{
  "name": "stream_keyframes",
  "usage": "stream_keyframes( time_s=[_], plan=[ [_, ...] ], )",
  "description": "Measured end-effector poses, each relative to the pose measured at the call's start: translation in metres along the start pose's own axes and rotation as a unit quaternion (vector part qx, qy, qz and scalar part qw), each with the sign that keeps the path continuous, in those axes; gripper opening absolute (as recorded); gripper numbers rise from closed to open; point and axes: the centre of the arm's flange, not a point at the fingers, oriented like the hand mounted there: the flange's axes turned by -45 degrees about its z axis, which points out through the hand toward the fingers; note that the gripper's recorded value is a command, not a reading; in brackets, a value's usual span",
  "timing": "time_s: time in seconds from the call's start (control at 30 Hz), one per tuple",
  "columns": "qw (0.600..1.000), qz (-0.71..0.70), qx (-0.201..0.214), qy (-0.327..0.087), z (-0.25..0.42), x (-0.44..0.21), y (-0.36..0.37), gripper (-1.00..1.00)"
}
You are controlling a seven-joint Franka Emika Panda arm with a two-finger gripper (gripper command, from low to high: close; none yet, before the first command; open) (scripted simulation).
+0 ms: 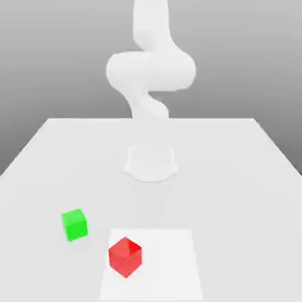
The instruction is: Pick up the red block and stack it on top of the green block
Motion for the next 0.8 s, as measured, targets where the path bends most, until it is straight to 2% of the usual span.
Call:
stream_keyframes(
  time_s=[0.2, 0.4, 0.7, 0.8],
  plan=[
    [0.991, 0.078, -0.04, -0.098, 0.136, -0.037, 0.015, 0.0],
    [0.966, 0.157, -0.075, -0.19, 0.248, -0.107, 0.037, 0.0],
    [0.9, 0.275, -0.118, -0.318, 0.359, -0.254, 0.062, 0.0],
    [0.893, 0.285, -0.12, -0.328, 0.384, -0.282, 0.063, 0.0]
  ],
)
